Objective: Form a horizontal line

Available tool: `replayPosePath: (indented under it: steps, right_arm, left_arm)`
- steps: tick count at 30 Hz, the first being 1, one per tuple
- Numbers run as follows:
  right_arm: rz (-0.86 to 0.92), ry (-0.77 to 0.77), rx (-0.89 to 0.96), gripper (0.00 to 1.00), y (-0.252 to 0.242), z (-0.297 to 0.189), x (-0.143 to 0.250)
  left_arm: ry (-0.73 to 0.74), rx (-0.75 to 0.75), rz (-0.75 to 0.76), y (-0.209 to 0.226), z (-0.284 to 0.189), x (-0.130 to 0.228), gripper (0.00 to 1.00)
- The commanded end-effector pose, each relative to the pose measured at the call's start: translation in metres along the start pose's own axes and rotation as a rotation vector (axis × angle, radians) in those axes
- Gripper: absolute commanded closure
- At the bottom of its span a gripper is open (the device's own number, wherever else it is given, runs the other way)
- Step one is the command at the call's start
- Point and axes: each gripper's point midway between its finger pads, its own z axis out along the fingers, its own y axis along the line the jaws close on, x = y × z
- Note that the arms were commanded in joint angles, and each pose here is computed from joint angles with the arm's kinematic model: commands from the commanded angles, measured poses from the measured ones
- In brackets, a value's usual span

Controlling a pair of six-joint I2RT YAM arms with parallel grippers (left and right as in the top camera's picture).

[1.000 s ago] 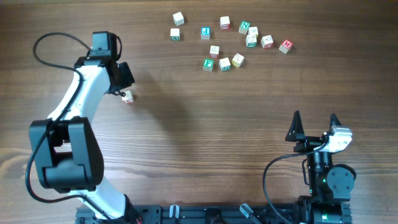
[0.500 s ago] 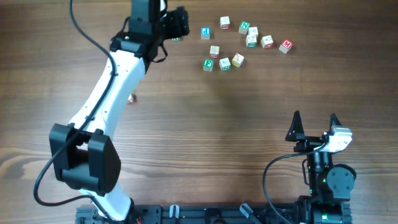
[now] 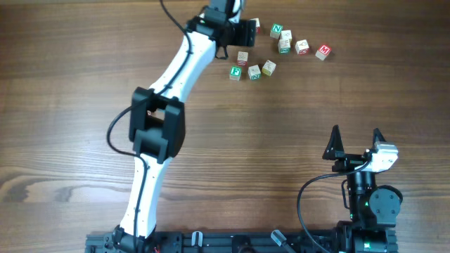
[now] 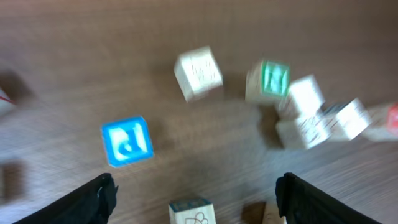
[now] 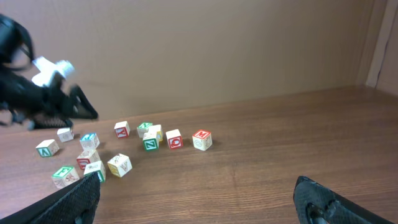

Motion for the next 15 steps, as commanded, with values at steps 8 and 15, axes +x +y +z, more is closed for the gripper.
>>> replayPosePath:
  steps: [8, 15]
  right_arm:
    - [-0.018, -0.005, -0.016, 0.0, 0.003, 0.0, -0.001]
    - [-0.018, -0.005, -0.016, 0.0, 0.003, 0.0, -0.001]
  left_arm:
    - [0.159, -0.092, 0.039, 0.019, 0.043, 0.059, 0.41]
    - [0.201, -0.103, 0.035, 0.019, 0.032, 0.064, 0.87]
